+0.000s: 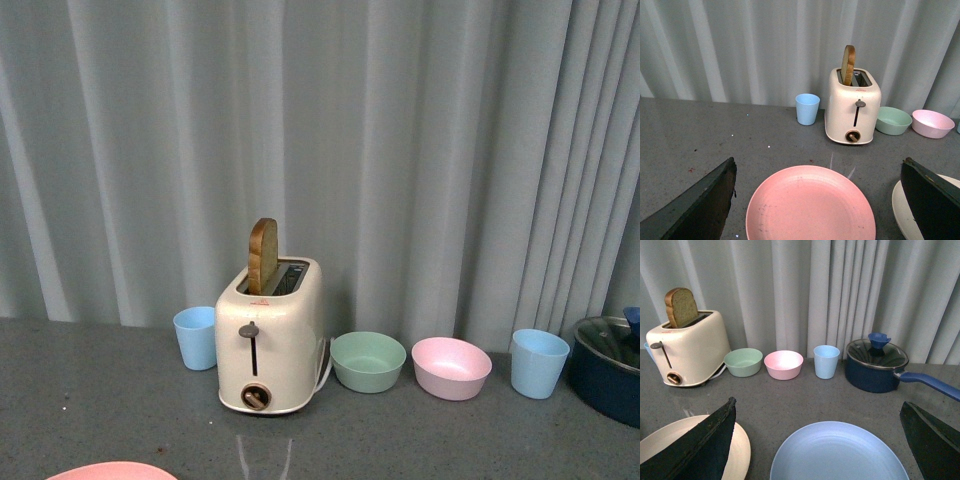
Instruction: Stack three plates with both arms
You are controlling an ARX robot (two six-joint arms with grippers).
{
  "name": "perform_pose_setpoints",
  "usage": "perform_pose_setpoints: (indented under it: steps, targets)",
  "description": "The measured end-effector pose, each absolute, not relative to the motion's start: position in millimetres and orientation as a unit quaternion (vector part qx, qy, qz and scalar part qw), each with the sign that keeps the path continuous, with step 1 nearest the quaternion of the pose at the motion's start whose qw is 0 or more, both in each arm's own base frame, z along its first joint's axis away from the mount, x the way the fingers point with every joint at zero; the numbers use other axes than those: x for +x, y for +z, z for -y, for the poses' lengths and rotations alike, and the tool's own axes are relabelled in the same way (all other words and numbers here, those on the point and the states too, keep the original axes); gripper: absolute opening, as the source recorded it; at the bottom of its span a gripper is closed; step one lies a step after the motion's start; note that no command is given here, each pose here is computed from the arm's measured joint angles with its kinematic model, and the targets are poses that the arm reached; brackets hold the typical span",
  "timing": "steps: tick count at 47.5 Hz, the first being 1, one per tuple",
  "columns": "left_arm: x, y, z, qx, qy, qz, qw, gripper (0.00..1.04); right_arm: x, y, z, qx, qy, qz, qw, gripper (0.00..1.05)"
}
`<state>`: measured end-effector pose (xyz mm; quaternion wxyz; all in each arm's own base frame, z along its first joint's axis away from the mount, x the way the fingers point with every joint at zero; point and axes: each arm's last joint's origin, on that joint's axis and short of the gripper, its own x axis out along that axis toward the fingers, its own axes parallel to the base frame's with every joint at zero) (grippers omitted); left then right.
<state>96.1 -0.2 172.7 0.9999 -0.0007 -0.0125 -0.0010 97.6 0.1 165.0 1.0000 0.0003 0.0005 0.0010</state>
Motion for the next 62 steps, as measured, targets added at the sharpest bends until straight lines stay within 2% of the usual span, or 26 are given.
perform_pose_setpoints:
  steps: [55,57,59,60,62]
  targets:
    - [96,173,0,-0.001,-0.003,0.011,1.000,0.98,98,165,0,0.000,0.001,0.000,1.000,0.97]
    - [97,171,1,-0.010,-0.050,-0.100,0.994,0.98,98,165,0,0.000,0.000,0.000,1.000,0.97]
    - [101,177,3,-0.030,-0.091,-0.226,0.969,0.98,98,165,0,0.000,0.002,0.000,1.000,0.97]
    - [106,181,3,-0.036,-0.098,-0.261,0.960,0.98,98,165,0,0.000,0.001,0.000,1.000,0.97]
    - [118,191,4,-0.032,-0.105,-0.277,0.955,0.98,98,165,0,0.000,0.001,0.000,1.000,0.97]
